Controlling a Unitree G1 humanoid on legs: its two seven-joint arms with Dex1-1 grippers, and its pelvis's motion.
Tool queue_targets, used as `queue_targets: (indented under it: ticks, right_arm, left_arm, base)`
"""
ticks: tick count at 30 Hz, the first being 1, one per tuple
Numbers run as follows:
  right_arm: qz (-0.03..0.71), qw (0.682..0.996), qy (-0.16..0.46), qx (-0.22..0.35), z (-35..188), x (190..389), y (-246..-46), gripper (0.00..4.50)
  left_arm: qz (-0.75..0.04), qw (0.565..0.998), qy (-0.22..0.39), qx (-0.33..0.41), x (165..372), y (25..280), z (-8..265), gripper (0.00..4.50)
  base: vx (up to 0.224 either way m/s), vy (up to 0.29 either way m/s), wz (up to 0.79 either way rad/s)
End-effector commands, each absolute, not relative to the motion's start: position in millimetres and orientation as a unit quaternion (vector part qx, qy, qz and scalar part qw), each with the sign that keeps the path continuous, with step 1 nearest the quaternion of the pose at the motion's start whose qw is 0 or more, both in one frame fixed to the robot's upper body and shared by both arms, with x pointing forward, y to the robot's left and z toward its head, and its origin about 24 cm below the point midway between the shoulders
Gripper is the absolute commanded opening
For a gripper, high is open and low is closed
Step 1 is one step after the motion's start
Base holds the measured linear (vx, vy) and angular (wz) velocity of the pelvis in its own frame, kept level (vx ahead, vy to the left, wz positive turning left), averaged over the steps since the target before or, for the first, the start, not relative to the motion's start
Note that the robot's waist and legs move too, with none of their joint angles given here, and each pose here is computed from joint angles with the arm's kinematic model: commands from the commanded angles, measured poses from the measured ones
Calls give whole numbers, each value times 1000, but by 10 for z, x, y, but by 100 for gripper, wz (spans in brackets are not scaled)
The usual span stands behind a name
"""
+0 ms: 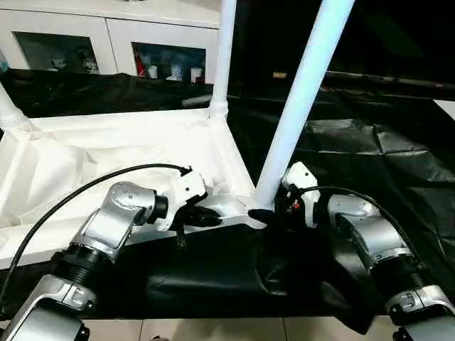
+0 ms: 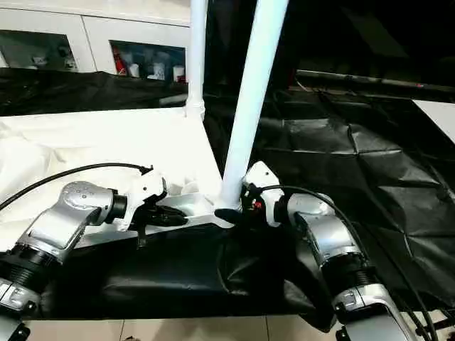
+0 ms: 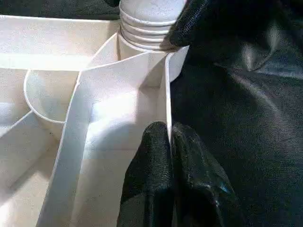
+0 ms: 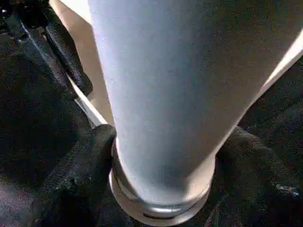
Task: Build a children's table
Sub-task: Rotate leg to tighten
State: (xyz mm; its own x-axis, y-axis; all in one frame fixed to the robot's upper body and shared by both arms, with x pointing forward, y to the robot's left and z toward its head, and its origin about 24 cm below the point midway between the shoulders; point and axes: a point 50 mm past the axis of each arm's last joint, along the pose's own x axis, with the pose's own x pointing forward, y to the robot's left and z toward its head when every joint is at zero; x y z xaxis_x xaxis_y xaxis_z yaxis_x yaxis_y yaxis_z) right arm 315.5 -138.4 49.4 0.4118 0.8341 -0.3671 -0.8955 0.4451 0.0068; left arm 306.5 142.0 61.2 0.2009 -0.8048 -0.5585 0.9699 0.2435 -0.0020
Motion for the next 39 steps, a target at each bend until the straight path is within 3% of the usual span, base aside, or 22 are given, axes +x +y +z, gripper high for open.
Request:
queue_targets:
  ticks: [1,5,12,15,18,23,27,31,32,38,39]
  right_arm:
    - [518,836,159,-91,513,3146,-1409,312]
    - [519,835,162,-90,496,3134,-1412,281]
    - [512,838,169,-84,454,3119,-1420,270]
    - [454,872,174,-59,396,3185,-1436,270]
    - [276,944,182,-9,253,3341,-1404,270]
    - [169,968,188,12,174,3395,-1339,269]
    - [90,977,191,10,118,3428,-1151,269]
    - [111,977,180,8,149,3466,-918,269]
    - [113,978,176,12,164,3474,-913,324]
    - [133,981,144,10,277,3526,-952,374]
    - [168,978,125,4,368,3558,-1007,387]
  left_arm:
    - [-608,730,255,179,2989,1391,520,0]
    - [-607,731,256,180,2989,1396,520,0]
    - [-601,735,257,182,2993,1402,515,0]
    - [-562,768,246,186,3090,1376,507,0]
    - [-490,821,238,172,3272,1245,482,0]
    - [-456,840,238,172,3355,1100,459,0]
    - [-437,851,238,169,3408,858,437,0]
    - [-450,845,229,179,3407,723,415,0]
    - [-451,844,228,178,3405,728,416,0]
    - [-454,843,221,182,3400,834,415,0]
    - [-460,839,224,185,3385,926,406,0]
  base:
    - [0,0,0]
    - [0,0,0]
    - [0,0,0]
    - [0,0,0]
    - [0,0,0]
    - [0,0,0]
    - [0,0,0]
    - [0,0,0]
    - [0,0,0]
    - [0,0,0]
    - [0,0,0]
